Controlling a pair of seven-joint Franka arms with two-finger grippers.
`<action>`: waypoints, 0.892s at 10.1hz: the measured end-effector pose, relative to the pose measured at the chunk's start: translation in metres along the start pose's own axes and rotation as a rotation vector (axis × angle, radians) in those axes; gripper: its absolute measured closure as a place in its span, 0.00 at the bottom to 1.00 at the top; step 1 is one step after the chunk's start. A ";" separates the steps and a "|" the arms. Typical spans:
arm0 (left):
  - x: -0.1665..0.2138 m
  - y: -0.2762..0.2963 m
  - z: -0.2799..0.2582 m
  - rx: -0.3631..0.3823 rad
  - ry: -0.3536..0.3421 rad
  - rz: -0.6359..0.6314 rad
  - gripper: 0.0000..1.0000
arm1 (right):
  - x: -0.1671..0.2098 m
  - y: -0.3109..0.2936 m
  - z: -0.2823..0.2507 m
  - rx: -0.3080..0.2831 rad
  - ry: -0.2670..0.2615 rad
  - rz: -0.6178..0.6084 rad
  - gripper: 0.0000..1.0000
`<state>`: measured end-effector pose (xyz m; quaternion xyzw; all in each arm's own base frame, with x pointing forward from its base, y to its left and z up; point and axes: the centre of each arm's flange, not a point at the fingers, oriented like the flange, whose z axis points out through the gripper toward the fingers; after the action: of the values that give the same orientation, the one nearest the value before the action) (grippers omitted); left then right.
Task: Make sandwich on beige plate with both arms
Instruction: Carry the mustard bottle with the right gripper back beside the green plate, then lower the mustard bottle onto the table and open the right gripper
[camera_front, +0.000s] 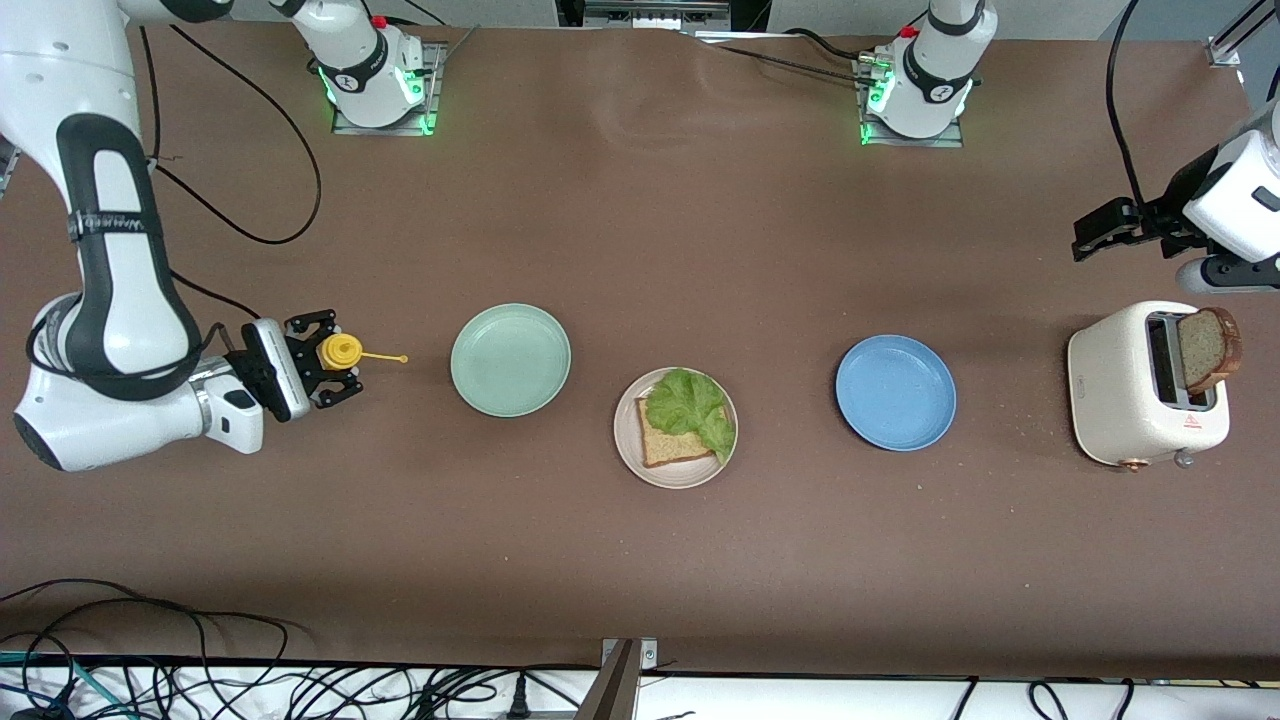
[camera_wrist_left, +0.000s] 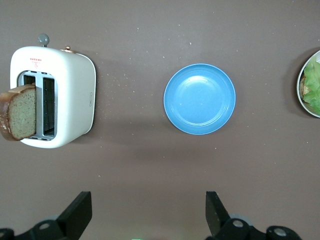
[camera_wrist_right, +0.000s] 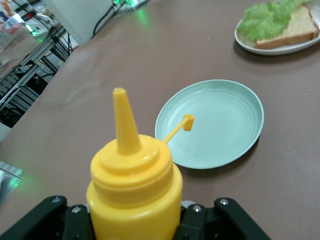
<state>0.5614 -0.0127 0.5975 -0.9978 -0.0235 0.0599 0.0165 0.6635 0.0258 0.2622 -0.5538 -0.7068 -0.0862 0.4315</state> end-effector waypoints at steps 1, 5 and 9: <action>0.000 0.000 0.000 0.000 -0.001 0.000 0.00 | -0.024 0.002 0.013 0.002 0.073 -0.029 1.00; 0.001 0.000 0.001 0.000 -0.002 0.000 0.00 | -0.062 0.006 0.088 0.040 0.304 -0.106 1.00; 0.002 0.000 0.003 0.000 -0.005 0.001 0.00 | -0.077 0.003 0.117 0.057 0.368 -0.119 0.99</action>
<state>0.5627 -0.0131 0.5947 -0.9976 -0.0232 0.0624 0.0167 0.6068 0.0422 0.1348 -0.4737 -0.6495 -0.1914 0.5631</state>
